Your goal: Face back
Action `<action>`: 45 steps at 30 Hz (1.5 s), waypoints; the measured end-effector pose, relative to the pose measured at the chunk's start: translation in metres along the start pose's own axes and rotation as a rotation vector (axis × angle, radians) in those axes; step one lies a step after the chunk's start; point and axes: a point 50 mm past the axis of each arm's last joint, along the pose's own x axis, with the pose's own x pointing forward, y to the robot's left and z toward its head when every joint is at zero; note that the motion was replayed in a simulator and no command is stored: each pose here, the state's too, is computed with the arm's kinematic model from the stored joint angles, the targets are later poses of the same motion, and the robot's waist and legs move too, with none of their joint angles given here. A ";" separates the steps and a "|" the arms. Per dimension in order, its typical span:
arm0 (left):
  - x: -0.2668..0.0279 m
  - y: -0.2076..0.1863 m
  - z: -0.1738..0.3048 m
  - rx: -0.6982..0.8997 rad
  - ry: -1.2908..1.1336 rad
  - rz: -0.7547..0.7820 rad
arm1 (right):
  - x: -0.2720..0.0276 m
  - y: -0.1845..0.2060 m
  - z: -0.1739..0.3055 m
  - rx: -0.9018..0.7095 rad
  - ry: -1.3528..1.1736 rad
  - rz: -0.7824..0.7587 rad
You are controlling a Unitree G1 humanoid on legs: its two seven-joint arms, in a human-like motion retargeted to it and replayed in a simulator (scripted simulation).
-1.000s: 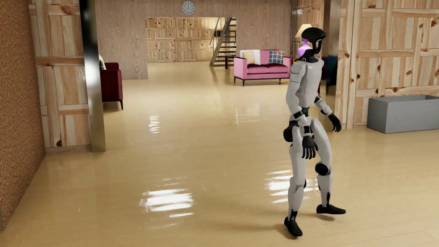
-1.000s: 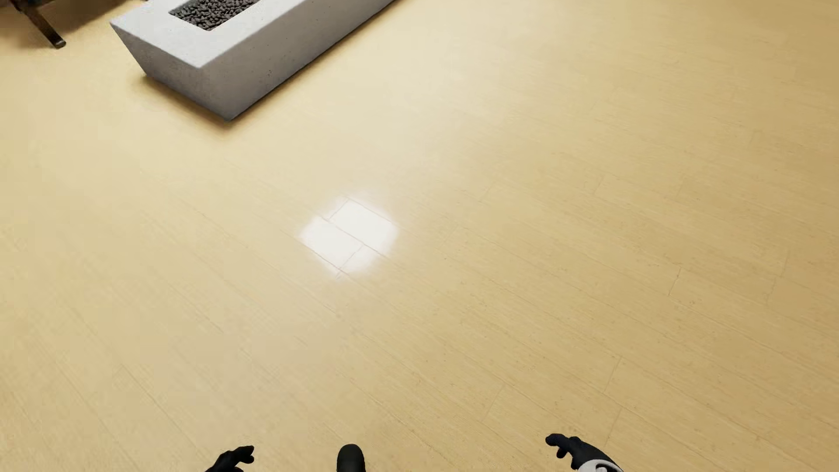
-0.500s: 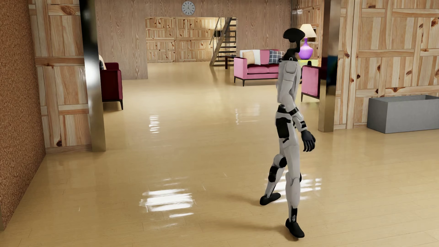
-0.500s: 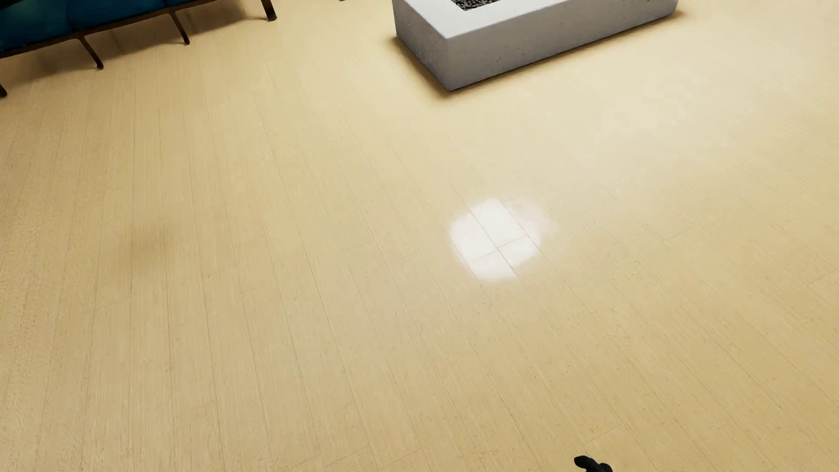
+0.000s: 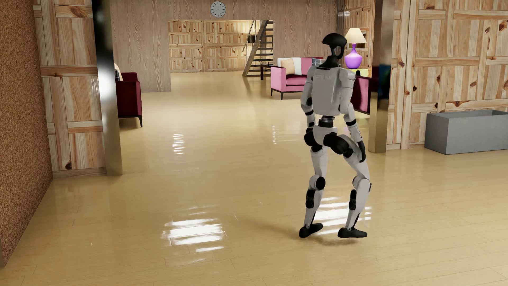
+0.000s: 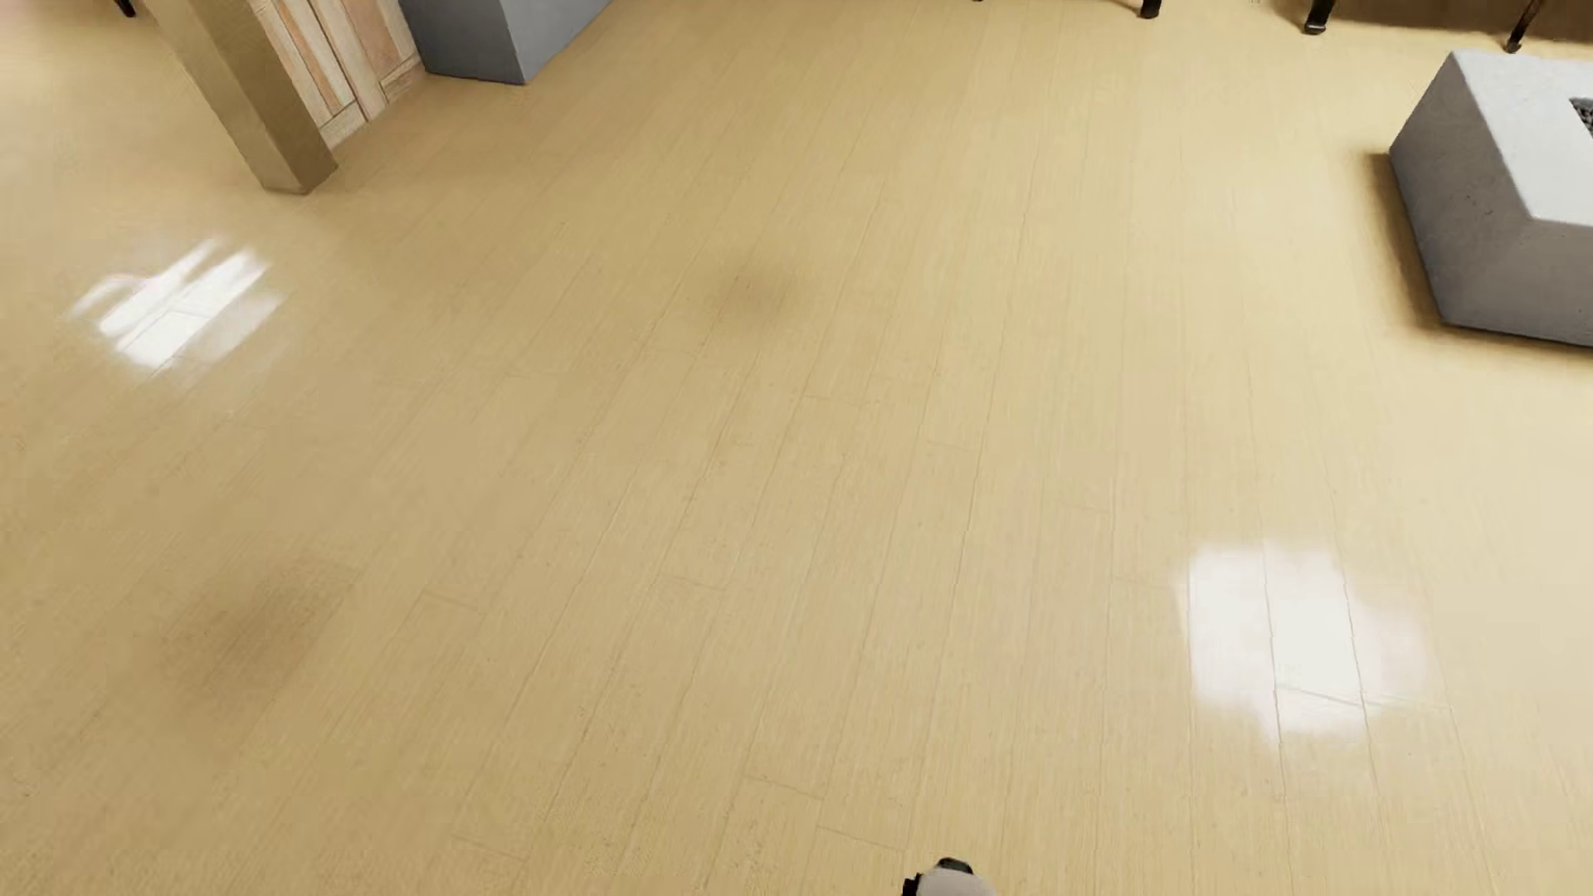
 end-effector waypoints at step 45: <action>-0.006 -0.025 -0.005 -0.052 0.027 -0.097 | -0.007 0.037 -0.044 0.171 0.231 0.179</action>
